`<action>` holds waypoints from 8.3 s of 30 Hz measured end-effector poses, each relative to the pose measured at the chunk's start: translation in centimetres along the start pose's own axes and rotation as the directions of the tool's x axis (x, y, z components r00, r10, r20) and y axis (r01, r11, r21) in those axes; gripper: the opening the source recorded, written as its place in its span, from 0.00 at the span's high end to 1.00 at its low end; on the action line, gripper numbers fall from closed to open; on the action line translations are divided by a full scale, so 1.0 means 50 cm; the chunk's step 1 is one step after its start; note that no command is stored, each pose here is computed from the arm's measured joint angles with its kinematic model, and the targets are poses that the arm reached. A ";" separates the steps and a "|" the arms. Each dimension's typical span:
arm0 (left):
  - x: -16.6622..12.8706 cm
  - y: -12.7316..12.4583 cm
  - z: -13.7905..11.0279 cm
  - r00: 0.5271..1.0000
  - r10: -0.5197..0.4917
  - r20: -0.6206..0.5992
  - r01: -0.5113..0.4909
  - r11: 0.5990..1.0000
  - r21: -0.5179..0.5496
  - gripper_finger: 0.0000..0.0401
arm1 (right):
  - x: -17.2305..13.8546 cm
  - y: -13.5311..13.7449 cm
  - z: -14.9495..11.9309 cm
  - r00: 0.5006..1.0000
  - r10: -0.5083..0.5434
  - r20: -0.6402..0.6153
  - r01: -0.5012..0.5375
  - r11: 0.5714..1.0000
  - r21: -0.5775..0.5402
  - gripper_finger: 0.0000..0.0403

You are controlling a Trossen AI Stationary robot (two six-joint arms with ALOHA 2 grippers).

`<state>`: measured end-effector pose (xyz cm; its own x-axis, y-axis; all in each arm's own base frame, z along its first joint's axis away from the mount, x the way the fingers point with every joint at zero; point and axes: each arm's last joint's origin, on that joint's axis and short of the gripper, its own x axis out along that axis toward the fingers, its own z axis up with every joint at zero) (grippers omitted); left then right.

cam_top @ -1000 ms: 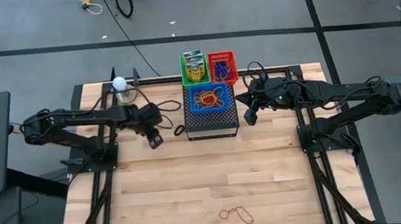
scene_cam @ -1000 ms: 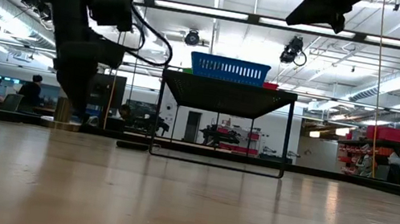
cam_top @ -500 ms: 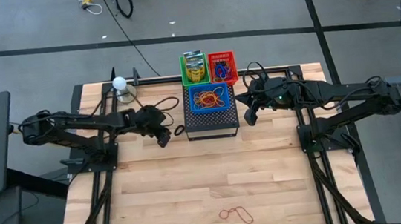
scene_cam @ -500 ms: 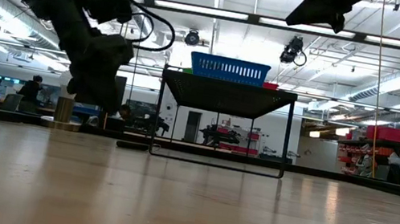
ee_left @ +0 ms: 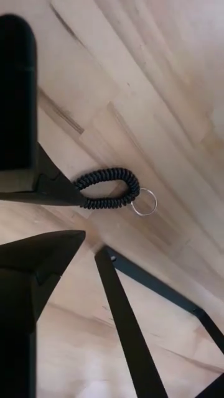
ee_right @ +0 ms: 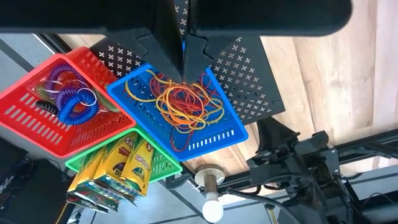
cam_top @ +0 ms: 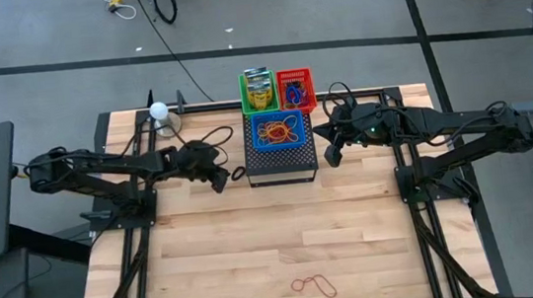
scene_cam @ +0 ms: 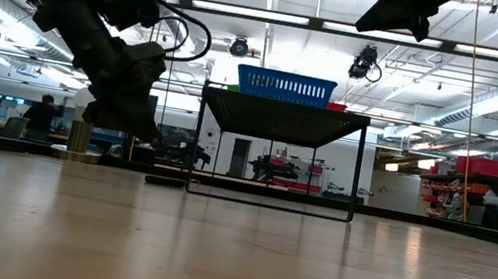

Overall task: Pick & Place Office Desk Supplies
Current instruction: Put the black spring keychain into the red bin on the shelf

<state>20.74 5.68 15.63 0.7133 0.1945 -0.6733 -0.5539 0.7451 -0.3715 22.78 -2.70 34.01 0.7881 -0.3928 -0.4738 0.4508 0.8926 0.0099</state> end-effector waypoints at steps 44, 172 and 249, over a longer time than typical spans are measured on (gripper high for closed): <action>0.096 -0.014 -0.051 0.976 0.208 0.060 -0.209 0.978 0.023 0.59 | 0.000 0.000 0.002 1.000 0.001 0.008 -0.001 1.000 -0.013 0.94; 0.075 -0.024 -0.015 0.873 0.470 -0.127 -0.486 0.861 -0.150 0.97 | 0.129 0.064 0.031 0.967 0.158 0.199 -0.205 0.947 0.247 0.57; -0.174 -0.246 0.112 0.712 -0.146 0.687 0.049 0.986 0.158 0.75 | 0.249 0.063 0.051 0.834 0.363 0.416 -0.539 0.697 0.472 0.82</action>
<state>23.75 -1.59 29.64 0.8834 0.4685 0.0143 -0.4434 0.8453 -0.2982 35.08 -5.35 30.37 0.9951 -0.0953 -0.0251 0.0870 0.7299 0.6780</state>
